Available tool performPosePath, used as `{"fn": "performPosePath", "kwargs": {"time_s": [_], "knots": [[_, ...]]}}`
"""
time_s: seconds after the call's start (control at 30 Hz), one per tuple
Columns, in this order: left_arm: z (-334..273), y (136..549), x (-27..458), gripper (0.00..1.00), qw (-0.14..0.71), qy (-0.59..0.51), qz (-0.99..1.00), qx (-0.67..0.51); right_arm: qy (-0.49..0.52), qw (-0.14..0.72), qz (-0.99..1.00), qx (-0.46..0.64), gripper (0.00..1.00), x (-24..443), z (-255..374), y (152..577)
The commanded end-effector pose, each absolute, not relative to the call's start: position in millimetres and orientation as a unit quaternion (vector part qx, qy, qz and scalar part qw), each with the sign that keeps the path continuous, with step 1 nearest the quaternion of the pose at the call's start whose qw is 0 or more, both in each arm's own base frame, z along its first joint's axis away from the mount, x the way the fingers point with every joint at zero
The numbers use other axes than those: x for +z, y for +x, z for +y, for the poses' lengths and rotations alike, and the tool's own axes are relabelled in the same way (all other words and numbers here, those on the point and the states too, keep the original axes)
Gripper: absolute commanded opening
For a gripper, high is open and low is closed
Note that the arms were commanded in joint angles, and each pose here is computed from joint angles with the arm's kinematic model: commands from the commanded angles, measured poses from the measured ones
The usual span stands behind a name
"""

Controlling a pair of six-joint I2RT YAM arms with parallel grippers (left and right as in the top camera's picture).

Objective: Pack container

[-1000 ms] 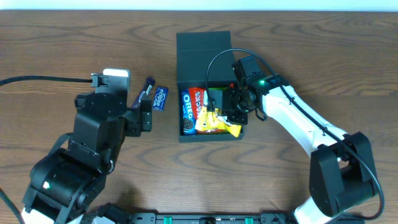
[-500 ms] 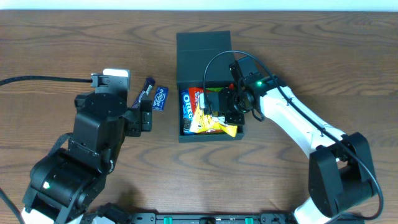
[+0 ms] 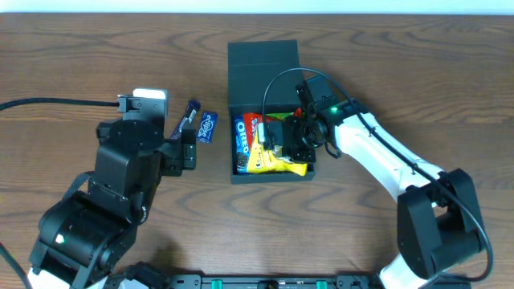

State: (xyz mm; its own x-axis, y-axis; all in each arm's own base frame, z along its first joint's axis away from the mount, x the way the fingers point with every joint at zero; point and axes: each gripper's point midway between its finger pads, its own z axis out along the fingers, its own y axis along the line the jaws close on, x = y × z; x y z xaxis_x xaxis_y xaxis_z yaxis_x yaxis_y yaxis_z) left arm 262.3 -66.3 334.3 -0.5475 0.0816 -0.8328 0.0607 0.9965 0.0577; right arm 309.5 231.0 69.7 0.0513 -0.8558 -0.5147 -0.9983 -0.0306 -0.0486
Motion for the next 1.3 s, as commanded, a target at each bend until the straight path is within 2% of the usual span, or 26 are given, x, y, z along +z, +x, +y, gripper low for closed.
{"fn": "performPosePath", "kwargs": {"time_s": [0.0, 0.03, 0.2, 0.43, 0.67, 0.73, 0.8, 0.87, 1.07, 1.27], "knots": [[-63.1, 262.7, 340.7, 0.95, 0.48, 0.037, 0.876, 0.016, -0.689, 0.197, 0.674, 0.179, 0.71, 63.3, 230.4, 309.2], [-63.1, 262.7, 340.7, 0.95, 0.48, 0.037, 0.876, 0.016, -0.684, 0.2, 0.679, 0.177, 0.76, 64.0, 231.0, 311.7], [-63.1, 262.7, 340.7, 0.95, 0.48, 0.037, 0.876, 0.016, -0.655, 0.244, 0.694, 0.173, 0.77, 89.5, 239.0, 325.5], [-63.0, 262.8, 340.6, 0.95, 0.48, 0.037, 0.876, 0.016, -0.587, 0.35, 0.711, 0.168, 0.75, 170.3, 247.7, 341.3], [-63.8, 266.7, 336.1, 0.95, 0.473, 0.038, 0.88, 0.023, -0.554, 0.432, 0.692, 0.163, 0.75, 240.6, 244.2, 333.9], [-65.0, 269.3, 332.7, 0.95, 0.468, 0.04, 0.883, 0.026, -0.541, 0.448, 0.692, 0.167, 0.79, 256.1, 242.4, 330.1], [-66.9, 272.7, 328.1, 0.95, 0.46, 0.044, 0.886, 0.03, -0.528, 0.461, 0.693, 0.171, 0.88, 270.0, 239.9, 325.3], [-69.0, 276.8, 322.6, 0.95, 0.451, 0.054, 0.89, 0.039, -0.514, 0.472, 0.694, 0.176, 0.99, 282.3, 237.1, 321.0], [-71.2, 293.7, 300.2, 0.95, 0.416, 0.074, 0.903, 0.076, -0.446, 0.494, 0.727, 0.17, 0.99, 305.4, 217.6, 322.3], [-52.2, 316.9, 267.9, 0.95, 0.363, 0.047, 0.924, 0.108, -0.349, 0.485, 0.779, 0.192, 0.99, 307.0, 193.3, 334.1]]}}
